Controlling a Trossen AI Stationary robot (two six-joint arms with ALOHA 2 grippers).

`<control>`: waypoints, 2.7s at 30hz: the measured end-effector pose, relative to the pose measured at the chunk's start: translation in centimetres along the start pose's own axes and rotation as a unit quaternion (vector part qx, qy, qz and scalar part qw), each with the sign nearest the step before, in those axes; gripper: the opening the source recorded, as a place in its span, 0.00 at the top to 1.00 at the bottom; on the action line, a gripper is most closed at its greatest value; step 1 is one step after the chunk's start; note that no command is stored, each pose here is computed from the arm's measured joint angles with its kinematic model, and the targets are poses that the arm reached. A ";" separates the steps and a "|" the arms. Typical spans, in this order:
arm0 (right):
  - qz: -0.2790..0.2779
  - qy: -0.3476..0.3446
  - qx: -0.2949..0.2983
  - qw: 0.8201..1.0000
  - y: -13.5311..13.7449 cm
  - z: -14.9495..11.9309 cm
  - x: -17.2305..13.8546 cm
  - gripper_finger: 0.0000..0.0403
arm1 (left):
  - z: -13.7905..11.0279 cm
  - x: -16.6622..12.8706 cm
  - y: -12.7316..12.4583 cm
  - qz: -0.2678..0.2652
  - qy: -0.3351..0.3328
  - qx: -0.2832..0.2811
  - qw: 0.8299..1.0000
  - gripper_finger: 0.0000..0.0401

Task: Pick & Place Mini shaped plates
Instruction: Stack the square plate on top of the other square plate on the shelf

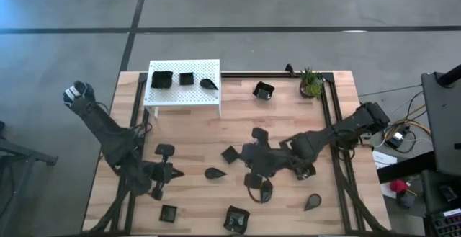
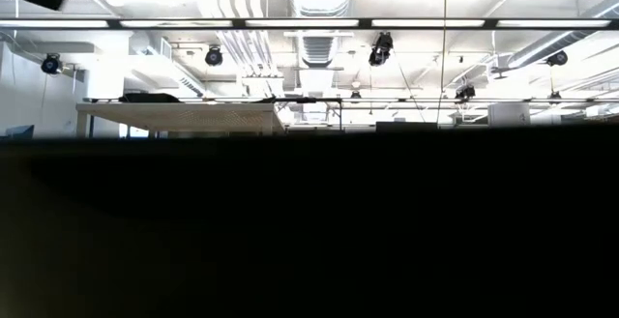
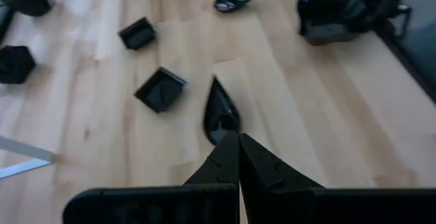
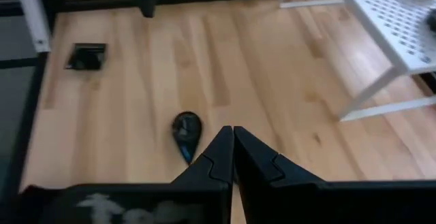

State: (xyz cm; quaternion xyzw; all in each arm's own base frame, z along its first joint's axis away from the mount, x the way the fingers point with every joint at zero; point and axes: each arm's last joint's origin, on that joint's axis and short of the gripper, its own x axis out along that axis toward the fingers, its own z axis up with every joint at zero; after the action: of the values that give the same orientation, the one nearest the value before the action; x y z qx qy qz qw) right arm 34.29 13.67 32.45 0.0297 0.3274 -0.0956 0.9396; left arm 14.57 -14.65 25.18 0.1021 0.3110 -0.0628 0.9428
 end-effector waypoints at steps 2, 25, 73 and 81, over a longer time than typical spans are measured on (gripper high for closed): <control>0.009 -0.006 -0.002 1.000 0.6 -0.1 -0.3 0.98 | -0.2 -0.1 -0.5 -0.009 0.002 -0.006 1.000 1.00; 0.034 -0.013 -0.027 0.999 2.3 -0.9 -1.0 0.98 | -1.8 2.0 -7.7 -0.162 0.142 -0.008 0.976 1.00; 0.040 -0.031 -0.040 0.998 2.4 -0.5 -1.0 0.98 | -4.6 5.3 -9.9 -0.150 0.225 0.030 0.962 0.78; 0.040 -0.031 -0.040 0.998 2.4 -0.5 -1.0 0.98 | -5.1 5.9 -10.2 -0.142 0.234 0.024 0.961 0.78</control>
State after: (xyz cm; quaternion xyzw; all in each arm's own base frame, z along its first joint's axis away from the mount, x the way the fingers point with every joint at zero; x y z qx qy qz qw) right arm 33.70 16.24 32.68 0.0021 0.3004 -0.0458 0.9527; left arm 14.56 -23.70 16.08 0.0908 0.5327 -0.1781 0.8224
